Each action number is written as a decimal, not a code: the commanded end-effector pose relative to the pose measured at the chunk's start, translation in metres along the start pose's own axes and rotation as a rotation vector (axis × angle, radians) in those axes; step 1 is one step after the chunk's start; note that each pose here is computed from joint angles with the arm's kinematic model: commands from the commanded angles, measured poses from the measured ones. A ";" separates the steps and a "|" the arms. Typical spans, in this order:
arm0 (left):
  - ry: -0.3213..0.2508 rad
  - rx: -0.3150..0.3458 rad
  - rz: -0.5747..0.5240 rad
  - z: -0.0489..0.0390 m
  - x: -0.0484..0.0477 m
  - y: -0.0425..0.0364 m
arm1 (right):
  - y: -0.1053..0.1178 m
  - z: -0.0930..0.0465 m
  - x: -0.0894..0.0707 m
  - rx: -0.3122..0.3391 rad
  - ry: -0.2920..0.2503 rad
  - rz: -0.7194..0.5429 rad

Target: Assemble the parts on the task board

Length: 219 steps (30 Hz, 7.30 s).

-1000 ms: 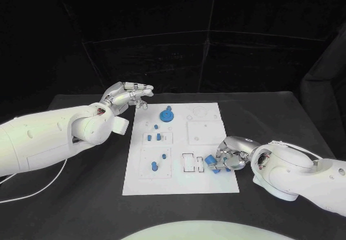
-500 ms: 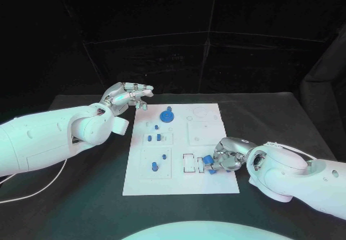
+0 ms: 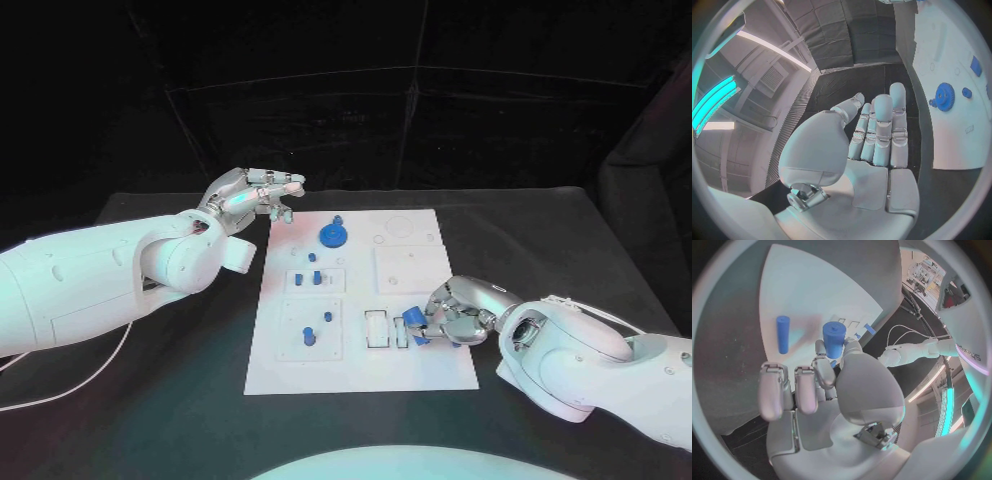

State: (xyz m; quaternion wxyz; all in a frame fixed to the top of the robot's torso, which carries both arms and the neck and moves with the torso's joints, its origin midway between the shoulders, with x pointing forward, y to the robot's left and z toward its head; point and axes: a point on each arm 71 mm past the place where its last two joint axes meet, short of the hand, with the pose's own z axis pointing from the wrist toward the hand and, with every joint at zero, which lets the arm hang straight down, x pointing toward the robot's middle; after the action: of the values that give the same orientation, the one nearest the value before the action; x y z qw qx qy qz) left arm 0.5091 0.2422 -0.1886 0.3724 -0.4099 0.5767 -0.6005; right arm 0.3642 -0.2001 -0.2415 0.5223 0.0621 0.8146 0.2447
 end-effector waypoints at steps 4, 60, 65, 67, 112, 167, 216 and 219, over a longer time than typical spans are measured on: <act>0.006 0.009 -0.005 0.0002 0.0003 -0.0012 | 0.010 -0.002 -0.003 -0.048 -0.059 0.131; 0.013 -0.003 -0.008 0.0000 0.0017 -0.0003 | 0.035 0.028 0.020 0.005 0.049 0.114; 0.013 -0.003 -0.008 -0.0001 0.0012 -0.0004 | 0.041 0.025 0.022 -0.046 0.073 0.131; 0.014 -0.004 -0.009 -0.0002 0.0013 -0.0004 | 0.043 0.025 0.022 -0.067 0.076 0.141; 0.025 -0.013 -0.011 -0.0009 0.0007 0.0002 | 0.035 0.030 0.019 -0.052 0.045 0.050; 0.029 -0.019 -0.010 0.0013 0.0023 0.0014 | 0.069 0.021 0.023 -0.509 0.017 -0.442; 0.027 -0.027 -0.010 0.0000 0.0008 0.0018 | 0.070 0.022 0.019 -0.476 -0.026 -0.401; 0.027 -0.027 -0.010 0.0000 0.0008 0.0018 | 0.069 0.021 0.019 -0.476 -0.025 -0.407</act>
State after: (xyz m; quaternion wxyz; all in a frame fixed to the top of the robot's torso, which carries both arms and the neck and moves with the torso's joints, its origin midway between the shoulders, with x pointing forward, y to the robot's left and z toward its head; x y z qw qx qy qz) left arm 0.5091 0.2424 -0.1916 0.3596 -0.4125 0.5878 -0.5959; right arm 0.3631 -0.1250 -0.2332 0.5679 -0.2230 0.7237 0.3225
